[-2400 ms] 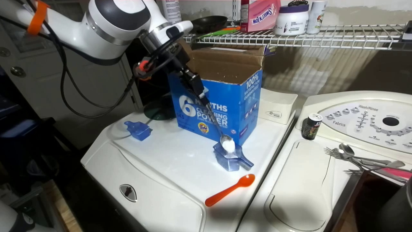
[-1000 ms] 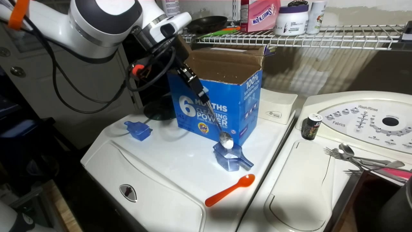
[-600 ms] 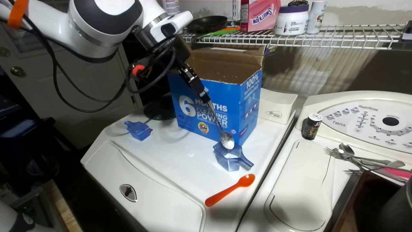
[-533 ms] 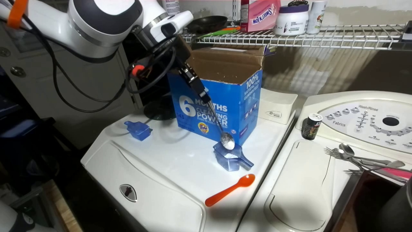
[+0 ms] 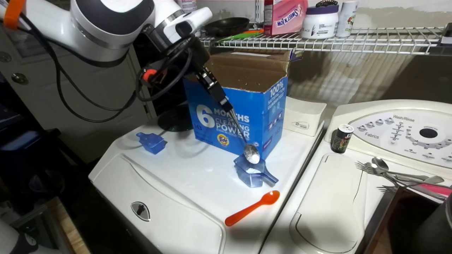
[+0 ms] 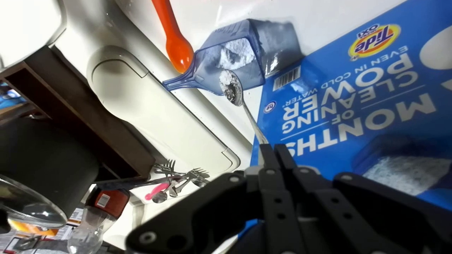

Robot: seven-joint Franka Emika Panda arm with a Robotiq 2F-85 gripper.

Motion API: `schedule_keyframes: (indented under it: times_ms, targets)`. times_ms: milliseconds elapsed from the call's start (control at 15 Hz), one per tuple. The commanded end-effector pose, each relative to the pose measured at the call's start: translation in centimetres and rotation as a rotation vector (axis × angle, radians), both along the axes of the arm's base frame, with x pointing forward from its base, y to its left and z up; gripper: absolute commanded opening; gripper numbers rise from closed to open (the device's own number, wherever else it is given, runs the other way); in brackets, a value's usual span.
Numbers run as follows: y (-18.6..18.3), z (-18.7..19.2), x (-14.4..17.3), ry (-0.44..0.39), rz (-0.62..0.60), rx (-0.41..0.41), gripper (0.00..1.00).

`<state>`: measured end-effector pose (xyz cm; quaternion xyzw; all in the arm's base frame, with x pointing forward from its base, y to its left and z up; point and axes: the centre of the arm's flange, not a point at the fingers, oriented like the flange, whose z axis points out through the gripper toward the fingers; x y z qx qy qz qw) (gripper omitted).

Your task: Transfer a spoonful of contents from the blue box to the right scoop

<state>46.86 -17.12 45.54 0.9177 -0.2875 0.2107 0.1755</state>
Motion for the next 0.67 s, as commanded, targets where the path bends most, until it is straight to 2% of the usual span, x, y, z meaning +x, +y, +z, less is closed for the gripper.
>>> schedule_keyframes:
  times_ms: [0,400,600]
  targets:
    - [0.4,0.8,-1.2,-0.022,0.000,0.006,0.01]
    - [2.2,2.1,-1.3,0.017,0.036,-0.032,0.01]
    - [3.2,2.4,-1.4,0.079,0.054,-0.066,0.01]
